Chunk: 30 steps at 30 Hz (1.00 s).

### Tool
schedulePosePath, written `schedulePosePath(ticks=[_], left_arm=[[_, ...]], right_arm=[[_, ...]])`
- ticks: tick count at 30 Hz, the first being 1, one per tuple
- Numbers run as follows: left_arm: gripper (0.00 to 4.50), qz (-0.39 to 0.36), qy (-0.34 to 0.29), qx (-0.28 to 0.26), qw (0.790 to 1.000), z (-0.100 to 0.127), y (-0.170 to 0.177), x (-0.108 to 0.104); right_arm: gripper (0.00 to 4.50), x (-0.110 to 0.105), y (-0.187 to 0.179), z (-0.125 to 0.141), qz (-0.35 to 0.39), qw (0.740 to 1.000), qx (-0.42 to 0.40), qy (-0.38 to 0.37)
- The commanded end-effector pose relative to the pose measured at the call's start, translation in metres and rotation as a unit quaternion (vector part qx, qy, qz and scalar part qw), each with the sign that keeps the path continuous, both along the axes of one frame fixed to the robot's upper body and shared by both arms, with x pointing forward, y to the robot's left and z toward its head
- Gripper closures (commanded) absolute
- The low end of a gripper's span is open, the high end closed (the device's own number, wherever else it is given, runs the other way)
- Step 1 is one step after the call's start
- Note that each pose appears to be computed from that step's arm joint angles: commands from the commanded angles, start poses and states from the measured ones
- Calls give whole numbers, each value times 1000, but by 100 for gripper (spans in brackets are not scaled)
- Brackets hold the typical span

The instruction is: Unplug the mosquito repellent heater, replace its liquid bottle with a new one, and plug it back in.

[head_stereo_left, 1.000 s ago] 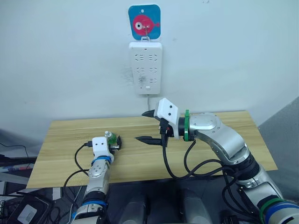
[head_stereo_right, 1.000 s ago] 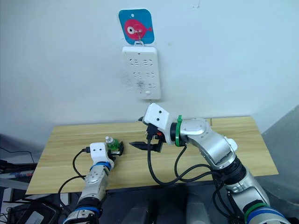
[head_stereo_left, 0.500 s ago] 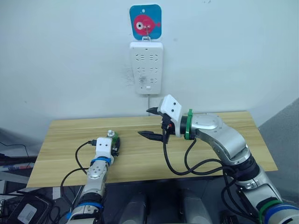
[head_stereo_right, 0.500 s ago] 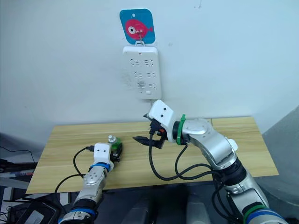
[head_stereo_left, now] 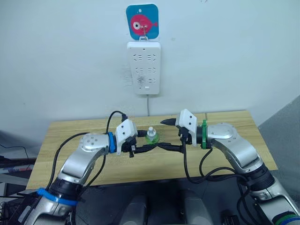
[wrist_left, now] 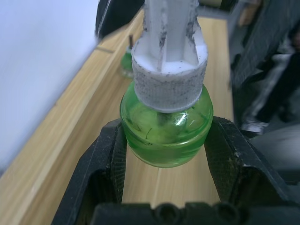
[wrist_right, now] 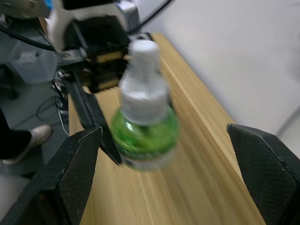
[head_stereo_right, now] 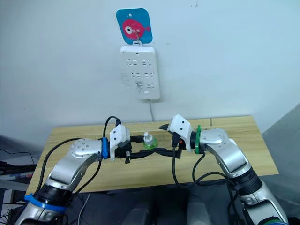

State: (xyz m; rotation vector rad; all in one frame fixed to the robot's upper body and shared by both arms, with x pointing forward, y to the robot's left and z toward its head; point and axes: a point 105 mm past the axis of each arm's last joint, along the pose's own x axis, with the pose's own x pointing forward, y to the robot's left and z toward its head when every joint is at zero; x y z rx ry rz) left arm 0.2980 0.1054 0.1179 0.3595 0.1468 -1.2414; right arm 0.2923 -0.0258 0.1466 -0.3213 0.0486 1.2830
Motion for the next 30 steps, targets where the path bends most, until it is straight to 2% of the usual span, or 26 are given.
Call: schedulePosePath(ticks=[1,4,8,15,18,26,30], left_arm=[[232,19,-1,-34,999,11,-4,12],[232,34,-4,-44,998,14,-8,17],[232,42,-3,-51,998,16,-10,19],[232,65,-15,-43,997,17,-4,27],[232,66,-21,-42,997,17,-4,29],[232,56,-19,-35,998,10,-5,22],[232,30,-19,-32,999,9,-9,12]], right_arm=[[0,3,5,24,-29,998,43,-30],[0,13,6,26,-80,994,60,-42],[0,16,9,27,-109,990,74,-54],[0,16,12,23,-125,987,83,-53],[58,11,15,20,-111,989,87,-38],[332,2,21,19,-71,993,87,-30],[340,-3,24,19,-38,995,84,-23]])
